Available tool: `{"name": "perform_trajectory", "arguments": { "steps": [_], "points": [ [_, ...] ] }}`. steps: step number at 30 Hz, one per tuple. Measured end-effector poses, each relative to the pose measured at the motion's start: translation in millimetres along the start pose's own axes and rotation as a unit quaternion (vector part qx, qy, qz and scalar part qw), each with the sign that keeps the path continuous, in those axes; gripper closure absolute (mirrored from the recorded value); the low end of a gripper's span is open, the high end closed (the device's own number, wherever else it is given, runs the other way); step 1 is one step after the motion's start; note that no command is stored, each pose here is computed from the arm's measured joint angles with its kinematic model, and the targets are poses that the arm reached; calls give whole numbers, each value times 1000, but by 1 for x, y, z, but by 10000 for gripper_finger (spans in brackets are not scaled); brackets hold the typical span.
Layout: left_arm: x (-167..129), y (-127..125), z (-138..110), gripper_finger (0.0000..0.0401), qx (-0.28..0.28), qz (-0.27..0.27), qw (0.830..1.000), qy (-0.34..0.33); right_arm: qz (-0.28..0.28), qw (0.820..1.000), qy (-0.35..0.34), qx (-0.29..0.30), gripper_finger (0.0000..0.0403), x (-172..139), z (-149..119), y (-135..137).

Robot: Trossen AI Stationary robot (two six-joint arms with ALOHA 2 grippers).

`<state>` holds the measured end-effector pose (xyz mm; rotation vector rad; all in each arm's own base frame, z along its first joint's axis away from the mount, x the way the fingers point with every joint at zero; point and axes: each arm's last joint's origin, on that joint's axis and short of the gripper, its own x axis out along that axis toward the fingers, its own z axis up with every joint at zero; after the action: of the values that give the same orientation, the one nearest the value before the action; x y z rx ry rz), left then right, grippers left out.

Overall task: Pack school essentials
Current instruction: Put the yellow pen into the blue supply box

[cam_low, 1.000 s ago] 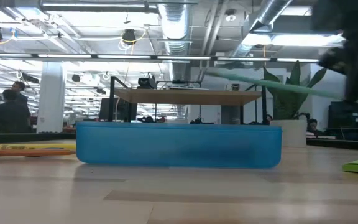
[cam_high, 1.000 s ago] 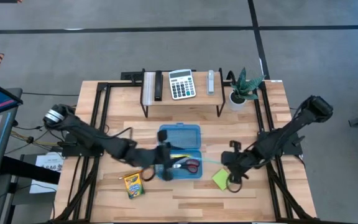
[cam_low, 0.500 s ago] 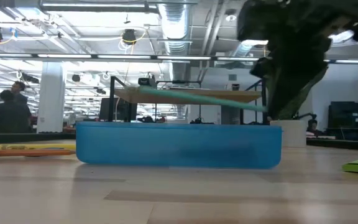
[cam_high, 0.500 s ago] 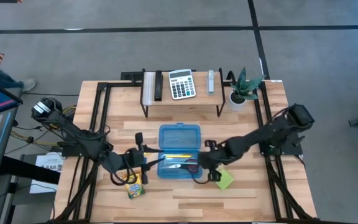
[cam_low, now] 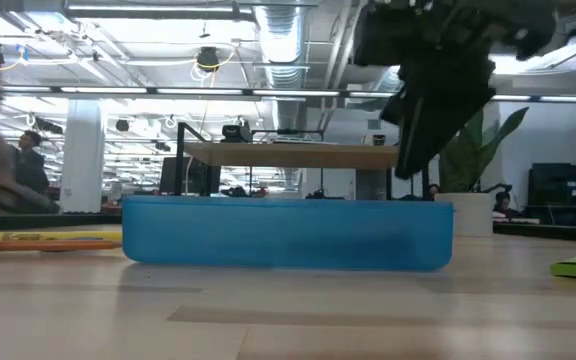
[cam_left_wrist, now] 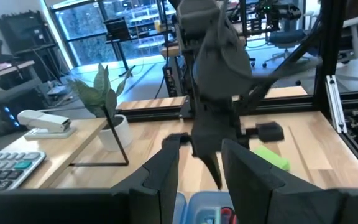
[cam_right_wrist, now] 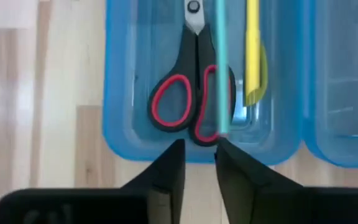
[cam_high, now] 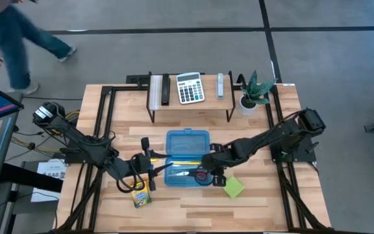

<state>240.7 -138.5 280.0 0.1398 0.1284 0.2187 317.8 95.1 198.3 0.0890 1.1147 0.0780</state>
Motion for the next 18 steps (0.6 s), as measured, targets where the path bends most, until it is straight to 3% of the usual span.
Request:
{"name": "perform_trajectory", "arguments": {
  "steps": [5,12,15,18],
  "points": [
    [0,0,-4,289,-4,1,1000,15,-29,1000,6,6,269,-30,-10,4],
    [-1,5,-26,289,-27,37,994,100,-53,998,-42,8,272,-66,-32,15],
    [-1,14,-41,289,-57,45,984,165,-59,997,-52,18,276,-70,-47,14],
    [2,30,-56,289,-109,52,959,255,-57,996,-65,22,278,-69,-59,11]
  ]
}}
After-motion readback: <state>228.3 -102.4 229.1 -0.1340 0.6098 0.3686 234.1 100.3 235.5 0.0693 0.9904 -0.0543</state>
